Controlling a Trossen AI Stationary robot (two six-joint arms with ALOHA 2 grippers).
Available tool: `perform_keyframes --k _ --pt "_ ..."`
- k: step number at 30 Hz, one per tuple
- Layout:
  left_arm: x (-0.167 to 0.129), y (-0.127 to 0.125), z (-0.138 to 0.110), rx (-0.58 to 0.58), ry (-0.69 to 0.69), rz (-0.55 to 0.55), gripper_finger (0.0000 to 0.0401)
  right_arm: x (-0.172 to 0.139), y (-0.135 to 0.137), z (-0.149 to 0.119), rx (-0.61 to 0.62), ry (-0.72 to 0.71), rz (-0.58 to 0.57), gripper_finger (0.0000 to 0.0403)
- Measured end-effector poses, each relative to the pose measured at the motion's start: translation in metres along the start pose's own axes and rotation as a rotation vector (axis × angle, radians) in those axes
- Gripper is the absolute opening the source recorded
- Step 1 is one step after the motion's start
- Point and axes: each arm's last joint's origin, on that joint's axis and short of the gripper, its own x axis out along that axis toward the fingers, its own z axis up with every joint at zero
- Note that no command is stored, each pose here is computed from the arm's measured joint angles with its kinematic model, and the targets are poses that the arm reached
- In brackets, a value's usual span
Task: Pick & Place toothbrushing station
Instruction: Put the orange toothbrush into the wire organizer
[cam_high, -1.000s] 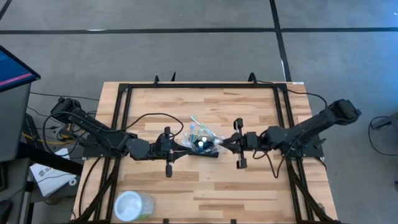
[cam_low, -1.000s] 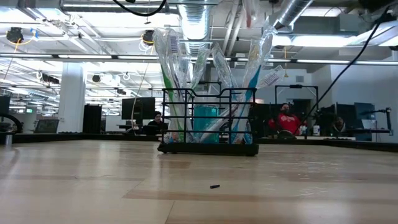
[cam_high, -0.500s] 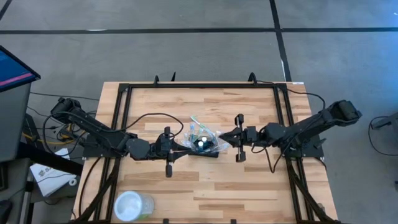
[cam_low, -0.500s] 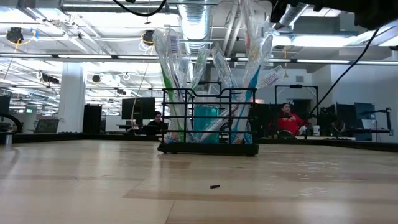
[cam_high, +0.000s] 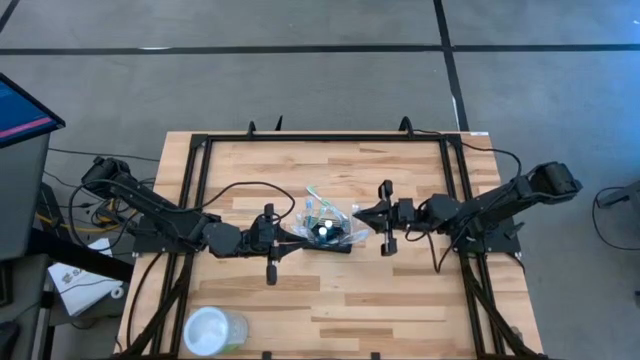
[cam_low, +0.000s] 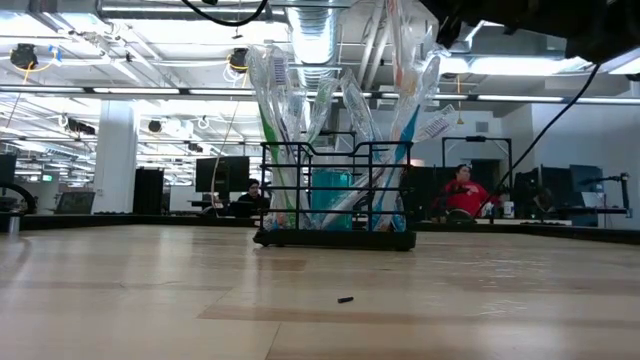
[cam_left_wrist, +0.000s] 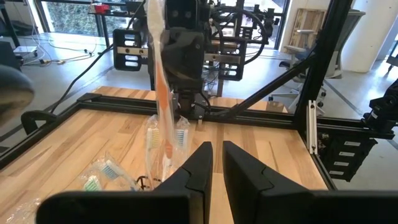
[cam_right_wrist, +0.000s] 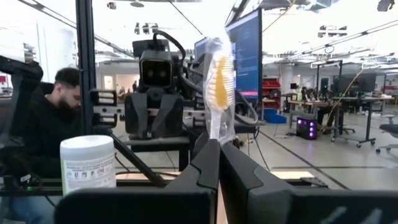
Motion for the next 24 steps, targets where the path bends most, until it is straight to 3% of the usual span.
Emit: perform_keyframes --k 13,24 --pt "0.000 0.000 0.000 0.000 0.000 0.000 0.0030 0.000 0.000 -0.002 -0.023 0.024 0.001 0.0000" --pt "0.000 0.000 0.000 0.000 0.000 0.000 0.0030 0.014 0.002 -0.044 0.004 0.023 0.035 0.0000"
